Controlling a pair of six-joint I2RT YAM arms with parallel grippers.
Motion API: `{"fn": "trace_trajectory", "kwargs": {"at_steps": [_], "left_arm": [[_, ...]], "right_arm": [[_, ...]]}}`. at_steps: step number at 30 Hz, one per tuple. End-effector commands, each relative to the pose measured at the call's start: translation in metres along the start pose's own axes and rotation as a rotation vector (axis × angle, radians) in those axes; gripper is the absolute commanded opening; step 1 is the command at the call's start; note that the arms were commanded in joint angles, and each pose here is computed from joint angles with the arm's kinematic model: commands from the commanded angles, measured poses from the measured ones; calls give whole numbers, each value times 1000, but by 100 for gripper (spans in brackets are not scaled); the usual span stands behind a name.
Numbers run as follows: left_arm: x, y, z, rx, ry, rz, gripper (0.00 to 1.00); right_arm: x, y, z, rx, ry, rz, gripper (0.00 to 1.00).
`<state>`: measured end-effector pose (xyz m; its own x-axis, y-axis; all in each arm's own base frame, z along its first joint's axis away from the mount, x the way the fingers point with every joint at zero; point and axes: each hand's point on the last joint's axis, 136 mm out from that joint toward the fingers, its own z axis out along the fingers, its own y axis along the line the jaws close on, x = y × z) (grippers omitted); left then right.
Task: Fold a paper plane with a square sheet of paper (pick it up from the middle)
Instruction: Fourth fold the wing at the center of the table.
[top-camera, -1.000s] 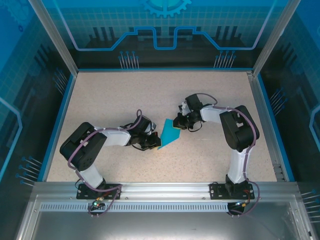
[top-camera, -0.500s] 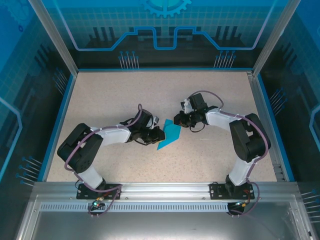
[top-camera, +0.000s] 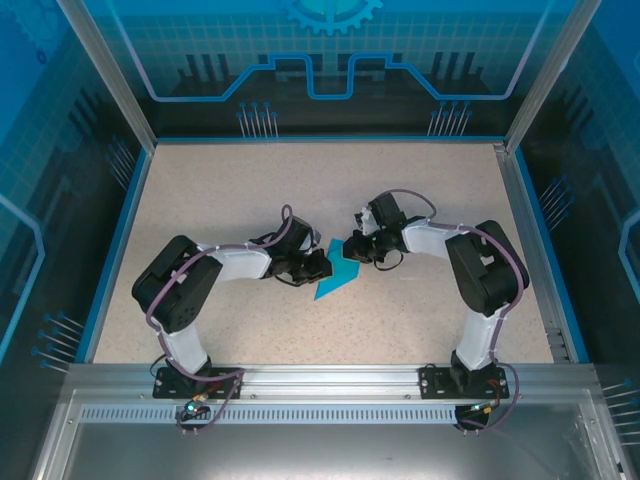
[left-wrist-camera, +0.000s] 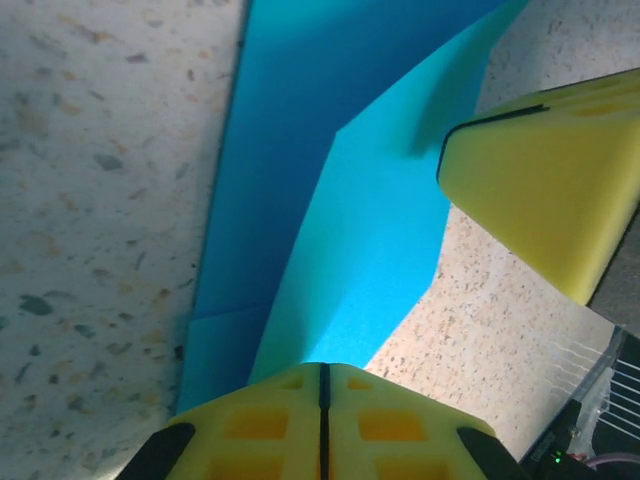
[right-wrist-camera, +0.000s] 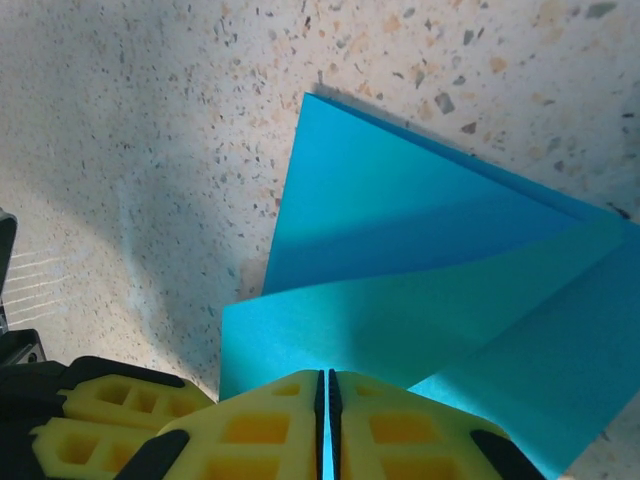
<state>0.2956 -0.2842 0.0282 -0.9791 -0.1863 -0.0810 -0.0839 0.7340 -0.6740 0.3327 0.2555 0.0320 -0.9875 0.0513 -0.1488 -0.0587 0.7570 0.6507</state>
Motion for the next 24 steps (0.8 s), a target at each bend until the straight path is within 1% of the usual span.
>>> {"fn": "trace_trajectory", "kwargs": {"at_steps": [1, 8, 13, 21, 24], "left_arm": [[-7, 10, 0, -65, -23, -27, 7], [0, 24, 4, -108, -5, -53, 4], [2, 31, 5, -131, 2, -64, 3], [8, 41, 8, -164, 25, -85, 0], [10, 45, 8, -181, 31, -93, 0]], "right_arm": [[-4, 14, 4, -36, 12, -30, 12], [7, 21, 18, -31, 71, -73, 12], [11, 18, 27, -26, 103, -73, 12], [13, 9, 32, -5, 130, -72, 11], [14, 14, 30, -39, 129, -91, 11]]}}
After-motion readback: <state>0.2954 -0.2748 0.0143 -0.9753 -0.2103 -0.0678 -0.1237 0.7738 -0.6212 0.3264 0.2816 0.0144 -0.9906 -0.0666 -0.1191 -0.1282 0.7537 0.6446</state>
